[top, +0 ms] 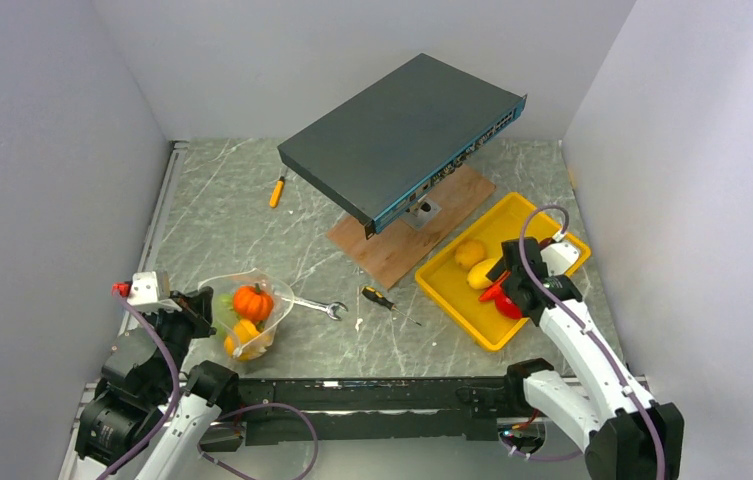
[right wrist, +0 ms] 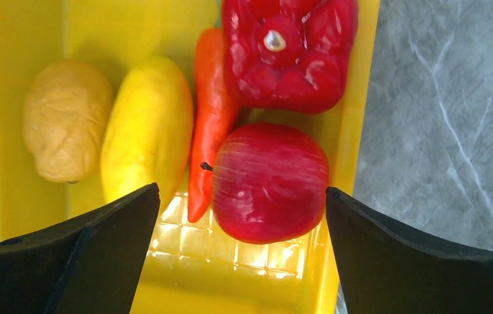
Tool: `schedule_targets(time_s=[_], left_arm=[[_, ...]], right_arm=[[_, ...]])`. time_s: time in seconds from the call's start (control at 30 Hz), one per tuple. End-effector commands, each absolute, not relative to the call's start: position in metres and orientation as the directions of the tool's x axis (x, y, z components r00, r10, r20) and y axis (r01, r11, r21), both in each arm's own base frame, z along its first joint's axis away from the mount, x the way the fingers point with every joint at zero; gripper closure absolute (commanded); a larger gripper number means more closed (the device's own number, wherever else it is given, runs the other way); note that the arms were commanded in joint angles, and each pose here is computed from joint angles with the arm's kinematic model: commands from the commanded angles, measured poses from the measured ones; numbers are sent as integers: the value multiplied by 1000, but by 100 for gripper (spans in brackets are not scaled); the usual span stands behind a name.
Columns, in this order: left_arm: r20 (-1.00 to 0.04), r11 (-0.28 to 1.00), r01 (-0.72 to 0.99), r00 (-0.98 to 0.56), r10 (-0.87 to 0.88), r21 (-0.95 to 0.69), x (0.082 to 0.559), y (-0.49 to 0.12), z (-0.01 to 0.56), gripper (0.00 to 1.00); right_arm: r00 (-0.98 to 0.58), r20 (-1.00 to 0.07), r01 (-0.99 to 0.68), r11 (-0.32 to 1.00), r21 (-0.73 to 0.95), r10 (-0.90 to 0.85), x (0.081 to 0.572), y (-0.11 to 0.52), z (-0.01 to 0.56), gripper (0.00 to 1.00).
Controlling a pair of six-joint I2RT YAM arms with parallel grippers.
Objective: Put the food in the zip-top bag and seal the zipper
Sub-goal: Pick up the fake fruit from the bin.
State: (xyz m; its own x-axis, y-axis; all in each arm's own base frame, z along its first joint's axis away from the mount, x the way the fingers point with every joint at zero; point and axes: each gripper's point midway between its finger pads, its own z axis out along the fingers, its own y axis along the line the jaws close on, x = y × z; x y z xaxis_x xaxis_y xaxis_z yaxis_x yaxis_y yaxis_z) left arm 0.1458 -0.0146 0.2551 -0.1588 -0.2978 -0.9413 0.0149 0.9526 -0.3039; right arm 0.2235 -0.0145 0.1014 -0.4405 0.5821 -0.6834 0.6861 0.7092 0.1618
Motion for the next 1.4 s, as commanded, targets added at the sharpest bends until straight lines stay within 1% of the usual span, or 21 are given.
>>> schedule_targets(time_s=[0.0,0.07,0.1,0.17,0.2,0.23,0.4,0.47,0.57,0.63,0.8,1.03,1.1,1.17,1.27,1.37], left_arm=[[-941,945,39,-118,-317,-324,150,-19,269,100],[-941,945,35,-117,-318,-324,150,-18,269,100],[-940,945,32,-115,-321,-326,150,-17,269,100],[-940,944,31,-109,-324,-329,149,-16,269,100],[-940,944,29,-109,-324,-329,149,-16,269,100],[-939,943,29,-107,-326,-331,149,-16,270,100],[-940,944,27,-110,-324,-328,150,-16,269,100],[-940,945,25,-115,-321,-326,150,-16,268,100],[-940,946,25,-125,-318,-323,152,-17,267,100],[-940,947,27,-131,-314,-320,153,-18,267,100],[-940,947,26,-135,-314,-320,153,-19,266,100],[-940,946,26,-129,-317,-323,152,-18,267,100],[-939,946,27,-128,-318,-324,152,-18,267,100],[-939,946,26,-127,-319,-324,152,-18,267,100],[-939,945,25,-127,-320,-325,151,-17,266,100],[-939,945,25,-127,-320,-325,151,-17,267,100]], right_arm=[[-466,-623,719,679,147,628,215,-12,78,4],[-463,-608,731,666,149,645,214,-10,69,5],[-464,-603,729,666,155,649,215,-9,66,9],[-467,-595,723,670,169,654,218,-6,61,22],[-468,-591,722,670,173,656,218,-4,58,26],[-467,-589,724,668,173,659,218,-4,56,28],[-472,-585,725,668,169,660,219,-4,51,29],[-475,-587,720,673,171,656,220,-4,51,35],[-472,-594,707,682,187,652,221,-3,54,48],[-471,-599,694,692,202,648,222,-1,58,61],[-474,-610,640,724,258,635,226,6,74,100],[-468,-634,543,766,344,616,232,19,112,100],[-481,-635,483,787,384,605,236,29,124,100],[-509,-636,383,814,437,581,241,47,138,100],[-570,-648,168,843,510,506,247,85,155,100],[-595,-687,3,856,517,417,244,121,169,100]])
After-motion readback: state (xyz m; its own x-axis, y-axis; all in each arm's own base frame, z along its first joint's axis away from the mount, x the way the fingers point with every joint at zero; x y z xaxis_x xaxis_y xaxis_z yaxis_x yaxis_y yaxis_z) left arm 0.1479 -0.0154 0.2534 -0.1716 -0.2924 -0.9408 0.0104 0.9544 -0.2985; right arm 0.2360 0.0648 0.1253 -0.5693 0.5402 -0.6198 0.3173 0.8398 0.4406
